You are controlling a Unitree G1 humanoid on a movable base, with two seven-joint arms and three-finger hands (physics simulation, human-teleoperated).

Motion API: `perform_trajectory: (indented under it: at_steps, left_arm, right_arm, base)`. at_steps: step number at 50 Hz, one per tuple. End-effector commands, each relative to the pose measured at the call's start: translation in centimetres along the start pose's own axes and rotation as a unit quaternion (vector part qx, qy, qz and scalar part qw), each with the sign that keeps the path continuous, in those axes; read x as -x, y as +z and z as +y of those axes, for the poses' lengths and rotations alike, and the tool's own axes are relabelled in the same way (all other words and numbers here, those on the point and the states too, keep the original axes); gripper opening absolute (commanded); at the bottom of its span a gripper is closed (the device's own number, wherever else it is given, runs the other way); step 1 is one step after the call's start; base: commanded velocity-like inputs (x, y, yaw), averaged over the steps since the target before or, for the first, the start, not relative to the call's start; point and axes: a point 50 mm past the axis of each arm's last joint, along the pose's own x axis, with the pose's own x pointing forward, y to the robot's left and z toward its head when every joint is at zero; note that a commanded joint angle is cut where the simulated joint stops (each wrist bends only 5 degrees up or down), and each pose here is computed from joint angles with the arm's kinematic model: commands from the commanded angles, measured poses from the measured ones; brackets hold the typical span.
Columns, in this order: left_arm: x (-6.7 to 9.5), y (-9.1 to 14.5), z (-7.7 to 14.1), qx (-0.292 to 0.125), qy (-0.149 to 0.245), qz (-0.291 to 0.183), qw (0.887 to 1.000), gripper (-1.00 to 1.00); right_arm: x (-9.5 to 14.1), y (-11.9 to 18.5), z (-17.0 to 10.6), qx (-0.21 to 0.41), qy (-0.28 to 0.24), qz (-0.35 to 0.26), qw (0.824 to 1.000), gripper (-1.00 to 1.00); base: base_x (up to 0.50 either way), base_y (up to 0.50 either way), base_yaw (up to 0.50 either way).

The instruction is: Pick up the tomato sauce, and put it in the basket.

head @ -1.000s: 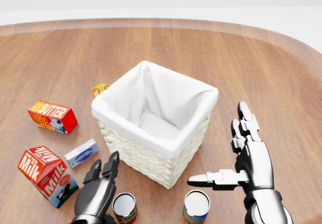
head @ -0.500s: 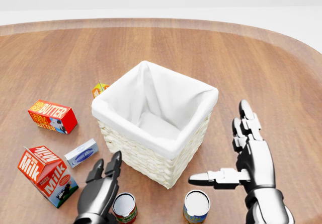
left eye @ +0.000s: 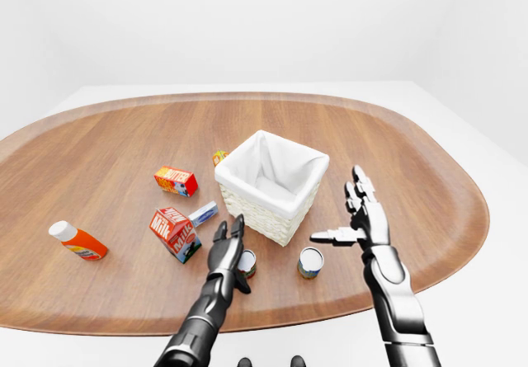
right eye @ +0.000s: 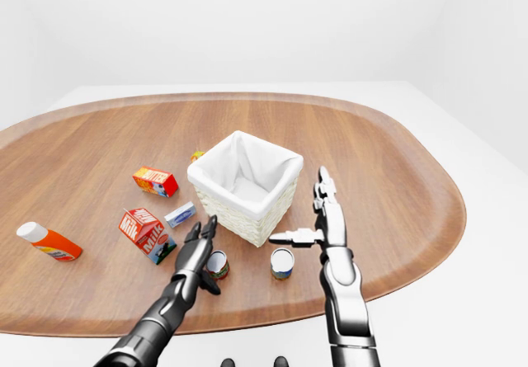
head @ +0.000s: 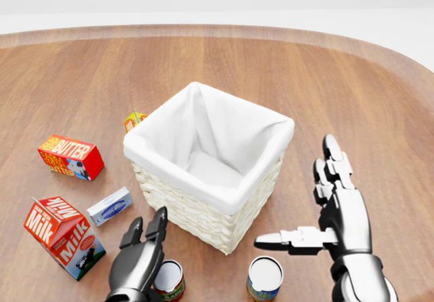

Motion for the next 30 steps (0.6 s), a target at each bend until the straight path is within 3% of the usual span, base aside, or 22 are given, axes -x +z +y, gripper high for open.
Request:
perform_trajectory:
  at_steps: [1, 3, 4, 5, 6, 30]
  left_arm:
    - [0.01, -0.11, -0.35, -0.006, -0.003, 0.004, 1.0, 1.0]
    - [-0.02, -0.17, -0.41, -0.006, -0.004, 0.006, 1.0, 1.0]
    - [-0.05, -0.19, -0.37, -0.002, -0.003, 0.008, 1.0, 0.23]
    - [-0.06, -0.21, -0.35, 0.0, -0.004, 0.01, 1.0, -0.86]
    - [-0.05, -0.29, -0.34, 0.002, -0.004, 0.011, 1.0, -1.0]
    - [-0.04, -0.18, -0.09, 0.005, -0.001, 0.007, 1.0, -1.0]
  right_arm:
    - [0.03, -0.01, 0.05, 0.0, 0.001, 0.0, 1.0, 1.0]
    - [0.02, -0.06, 0.07, 0.0, 0.001, 0.001, 1.0, 1.0]
    - [0.02, -0.08, 0.07, 0.0, 0.001, 0.001, 1.0, 1.0]
    - [-0.01, -0.1, 0.06, 0.0, 0.001, 0.001, 1.0, 1.0]
    - [0.0, -0.07, 0.05, 0.0, 0.001, 0.001, 1.0, 1.0]
    - [-0.03, -0.13, -0.02, -0.001, 0.0, 0.001, 1.0, 1.0]
  base:
    - [0.0, 0.0, 0.0]
    - [0.0, 0.0, 0.0]
    - [0.0, 0.0, 0.0]
    - [0.0, 0.0, 0.0]
    - [0.0, 0.0, 0.0]
    - [0.0, 0.0, 0.0]
